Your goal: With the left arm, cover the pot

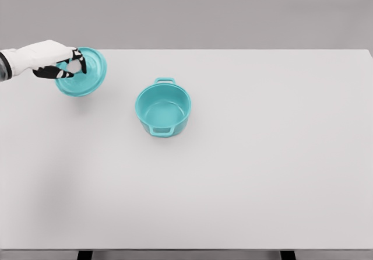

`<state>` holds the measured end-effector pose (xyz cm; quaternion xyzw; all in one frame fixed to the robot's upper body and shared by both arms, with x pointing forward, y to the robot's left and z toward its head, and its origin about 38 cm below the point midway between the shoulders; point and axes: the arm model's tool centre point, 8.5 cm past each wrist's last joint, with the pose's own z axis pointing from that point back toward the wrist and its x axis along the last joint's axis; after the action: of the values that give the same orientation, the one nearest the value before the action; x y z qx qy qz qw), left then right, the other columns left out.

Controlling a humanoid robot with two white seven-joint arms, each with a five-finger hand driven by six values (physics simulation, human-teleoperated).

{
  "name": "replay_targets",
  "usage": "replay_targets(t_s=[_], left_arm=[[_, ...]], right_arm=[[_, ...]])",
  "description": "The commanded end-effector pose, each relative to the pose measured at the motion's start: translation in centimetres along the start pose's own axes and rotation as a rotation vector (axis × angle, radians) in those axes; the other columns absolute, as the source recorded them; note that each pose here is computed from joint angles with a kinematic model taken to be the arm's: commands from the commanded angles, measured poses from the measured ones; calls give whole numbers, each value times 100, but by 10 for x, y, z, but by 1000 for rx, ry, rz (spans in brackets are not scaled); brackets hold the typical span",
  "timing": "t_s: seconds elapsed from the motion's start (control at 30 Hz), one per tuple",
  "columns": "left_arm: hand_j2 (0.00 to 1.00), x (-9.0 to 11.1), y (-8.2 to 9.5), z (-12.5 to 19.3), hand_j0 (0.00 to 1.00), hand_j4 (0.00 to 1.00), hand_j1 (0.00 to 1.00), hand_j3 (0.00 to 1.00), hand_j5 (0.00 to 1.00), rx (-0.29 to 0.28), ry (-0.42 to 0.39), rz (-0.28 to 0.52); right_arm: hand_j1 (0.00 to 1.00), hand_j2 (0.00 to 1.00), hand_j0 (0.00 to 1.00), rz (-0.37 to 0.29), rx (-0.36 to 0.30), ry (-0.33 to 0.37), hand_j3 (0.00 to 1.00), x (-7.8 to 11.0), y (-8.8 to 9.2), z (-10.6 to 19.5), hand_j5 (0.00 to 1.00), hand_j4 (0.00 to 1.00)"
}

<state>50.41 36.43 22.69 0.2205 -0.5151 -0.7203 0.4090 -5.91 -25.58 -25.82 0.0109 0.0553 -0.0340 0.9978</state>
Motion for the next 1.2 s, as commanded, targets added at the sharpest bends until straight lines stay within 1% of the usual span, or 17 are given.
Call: replay_targets(t_s=[0.0,0.07,0.1,0.17,0.27,0.37,0.5,0.53,0.63,0.7,0.87,0.9,0.97,1.0,1.17], left_arm=[[47,8,2,2,47,47,47,47,47,-2,-37,-7],[47,11,-1,6,47,47,47,47,47,-38,-50,-31],[47,11,-2,5,47,47,47,47,47,-46,-52,-34],[47,18,3,5,47,47,47,47,47,-37,-68,-55],[47,24,5,5,47,47,47,47,47,-45,-82,-81],[47,33,11,4,47,47,47,47,47,-31,-105,-104],[47,42,15,1,47,47,47,47,47,-23,-127,-123],[47,47,18,-1,47,47,47,47,47,-3,-140,-134],[47,54,21,-3,47,47,47,47,47,7,-158,-148],[47,61,23,-5,47,47,47,47,47,28,-177,-160],[47,75,24,-12,47,47,47,47,47,41,-217,-176],[47,77,22,-14,47,47,47,47,47,36,-225,-178],[47,86,23,-22,47,47,47,47,47,42,-247,-176],[47,90,20,-27,47,47,47,47,47,36,-260,-174],[47,101,18,-36,47,47,47,47,47,40,-289,-170]], right_arm=[[100,100,100,1,0,0,100,0,0,0,100,100],[100,100,100,1,0,0,100,0,0,0,100,100],[100,100,100,1,0,0,100,0,0,0,100,100],[100,100,100,0,0,0,100,0,0,0,100,100],[100,100,100,1,0,0,100,0,0,0,100,100],[100,100,100,1,0,0,100,0,0,0,100,100],[100,100,100,1,0,0,100,0,0,0,100,100],[100,100,100,1,0,0,100,0,0,0,100,100],[100,100,100,1,0,0,100,0,0,0,100,100],[100,100,100,1,0,0,100,0,0,0,100,100],[100,100,100,1,0,0,100,0,0,0,100,100],[100,100,100,1,0,0,100,0,0,0,100,100],[100,100,100,1,0,-1,100,0,0,0,100,100],[100,100,100,1,0,0,100,0,0,0,100,100],[100,100,100,-1,0,0,100,0,0,0,100,100]])
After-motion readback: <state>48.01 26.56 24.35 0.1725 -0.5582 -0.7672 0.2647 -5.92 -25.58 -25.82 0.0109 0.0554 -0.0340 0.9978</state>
